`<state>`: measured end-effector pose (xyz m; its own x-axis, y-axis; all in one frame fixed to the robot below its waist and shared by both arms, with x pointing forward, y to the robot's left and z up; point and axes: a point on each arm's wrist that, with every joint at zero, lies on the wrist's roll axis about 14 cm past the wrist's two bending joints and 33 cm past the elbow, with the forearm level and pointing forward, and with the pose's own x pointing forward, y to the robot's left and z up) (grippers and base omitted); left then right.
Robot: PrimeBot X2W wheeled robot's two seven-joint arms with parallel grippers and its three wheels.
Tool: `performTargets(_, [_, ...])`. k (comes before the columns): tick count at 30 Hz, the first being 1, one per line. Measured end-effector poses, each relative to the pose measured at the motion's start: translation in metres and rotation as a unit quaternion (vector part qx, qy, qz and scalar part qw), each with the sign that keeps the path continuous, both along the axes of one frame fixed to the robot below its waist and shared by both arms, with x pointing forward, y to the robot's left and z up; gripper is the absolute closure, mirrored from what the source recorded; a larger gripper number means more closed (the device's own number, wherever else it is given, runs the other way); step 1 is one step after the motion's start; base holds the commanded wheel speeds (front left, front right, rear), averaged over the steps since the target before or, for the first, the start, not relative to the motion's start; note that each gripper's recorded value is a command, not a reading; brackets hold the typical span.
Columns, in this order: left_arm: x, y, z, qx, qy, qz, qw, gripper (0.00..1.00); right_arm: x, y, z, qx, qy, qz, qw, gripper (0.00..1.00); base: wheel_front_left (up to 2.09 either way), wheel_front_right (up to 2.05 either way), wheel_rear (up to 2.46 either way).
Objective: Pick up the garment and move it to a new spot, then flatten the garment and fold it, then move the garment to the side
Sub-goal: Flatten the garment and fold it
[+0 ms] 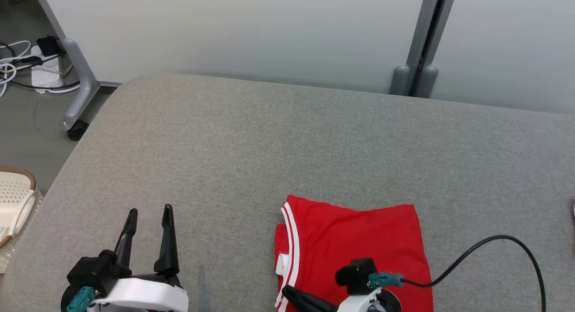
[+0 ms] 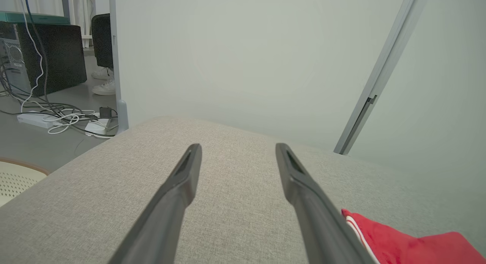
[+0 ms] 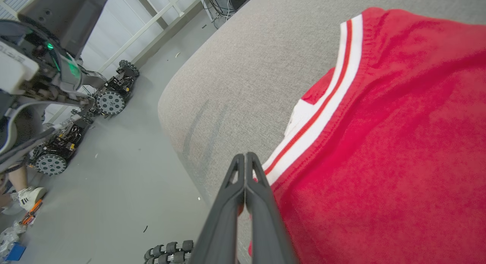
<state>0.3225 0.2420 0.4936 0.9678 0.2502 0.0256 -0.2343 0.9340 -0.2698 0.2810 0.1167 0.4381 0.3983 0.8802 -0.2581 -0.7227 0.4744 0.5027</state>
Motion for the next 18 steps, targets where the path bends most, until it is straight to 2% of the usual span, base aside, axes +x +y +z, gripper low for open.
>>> performTargets(4, [0.005,-0.004,0.002,0.001,-0.003,-0.008,1.0,0.0,0.024,-0.014,0.02,0.029,-0.03,-0.03,0.999,1.0,0.0,0.0,0.0])
performTargets(8, [0.011,-0.01,0.005,0.002,-0.008,-0.019,1.0,0.0,0.066,-0.054,0.043,0.047,-0.089,-0.097,0.99,1.0,0.0,0.0,0.0])
performTargets(10, [0.014,-0.014,0.007,0.003,-0.012,-0.025,1.0,0.0,0.086,-0.077,0.057,0.053,-0.122,-0.134,0.982,0.23,0.0,0.0,0.0])
performTargets(11, [0.016,-0.016,0.009,0.003,-0.014,-0.028,0.999,0.0,0.096,-0.09,0.064,0.052,-0.14,-0.152,0.977,0.0,0.0,0.0,0.0])
performTargets(18, [0.029,-0.028,0.017,0.008,-0.028,-0.049,0.998,0.0,0.138,-0.175,0.114,0.041,-0.254,-0.263,0.93,0.0,0.0,0.0,0.0])
